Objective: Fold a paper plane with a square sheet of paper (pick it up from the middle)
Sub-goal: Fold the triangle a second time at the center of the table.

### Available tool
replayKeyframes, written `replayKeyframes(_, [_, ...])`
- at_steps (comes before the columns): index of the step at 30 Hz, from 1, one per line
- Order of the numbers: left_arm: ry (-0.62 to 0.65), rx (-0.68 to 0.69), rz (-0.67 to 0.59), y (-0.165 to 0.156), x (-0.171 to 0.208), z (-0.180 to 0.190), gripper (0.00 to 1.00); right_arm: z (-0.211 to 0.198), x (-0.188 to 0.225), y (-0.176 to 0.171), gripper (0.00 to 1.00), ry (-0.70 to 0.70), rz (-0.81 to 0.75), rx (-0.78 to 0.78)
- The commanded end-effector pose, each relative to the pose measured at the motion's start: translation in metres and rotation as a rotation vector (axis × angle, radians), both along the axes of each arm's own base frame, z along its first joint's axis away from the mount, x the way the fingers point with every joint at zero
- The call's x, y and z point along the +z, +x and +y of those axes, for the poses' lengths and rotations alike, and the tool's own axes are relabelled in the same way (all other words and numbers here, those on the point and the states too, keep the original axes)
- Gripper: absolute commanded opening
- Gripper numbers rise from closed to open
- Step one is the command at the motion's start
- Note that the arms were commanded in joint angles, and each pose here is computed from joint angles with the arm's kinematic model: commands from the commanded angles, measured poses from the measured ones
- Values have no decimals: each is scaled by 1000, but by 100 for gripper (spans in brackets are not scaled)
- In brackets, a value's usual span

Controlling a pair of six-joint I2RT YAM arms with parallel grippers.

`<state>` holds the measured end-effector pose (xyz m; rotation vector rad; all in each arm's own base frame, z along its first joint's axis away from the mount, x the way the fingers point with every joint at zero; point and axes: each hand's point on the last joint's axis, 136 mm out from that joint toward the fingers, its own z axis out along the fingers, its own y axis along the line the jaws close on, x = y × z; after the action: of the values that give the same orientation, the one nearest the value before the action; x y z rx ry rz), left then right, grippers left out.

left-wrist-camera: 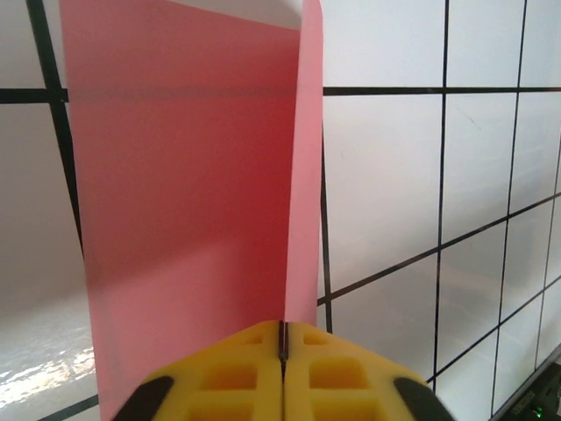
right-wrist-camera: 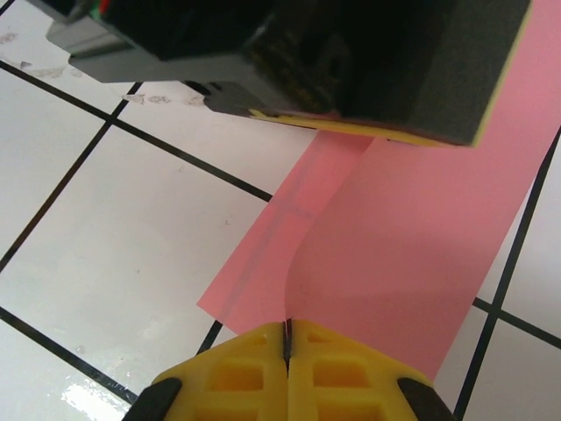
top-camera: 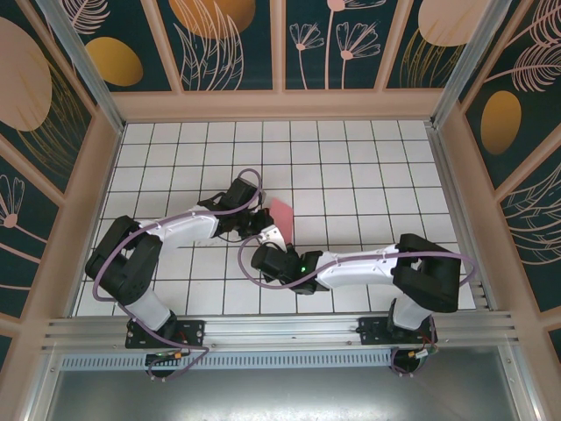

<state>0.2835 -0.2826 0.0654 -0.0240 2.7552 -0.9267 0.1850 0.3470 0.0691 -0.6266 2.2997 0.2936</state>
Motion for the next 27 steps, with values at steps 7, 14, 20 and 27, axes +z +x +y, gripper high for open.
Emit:
replayKeyframes(7, [95,207,-119,9,26,43,48,6,28,-5,0,244,106,88])
replayKeyframes(14, [13,302,-121,-15,30,63,48,-2,37,-7,2,461,276,194])
replayKeyframes(20, [-131,243,-81,-42,26,53,29,-12,35,-1,3,511,340,229])
replayKeyframes(27, [-107,109,-12,-63,3,28,23,-22,27,7,4,513,385,224])
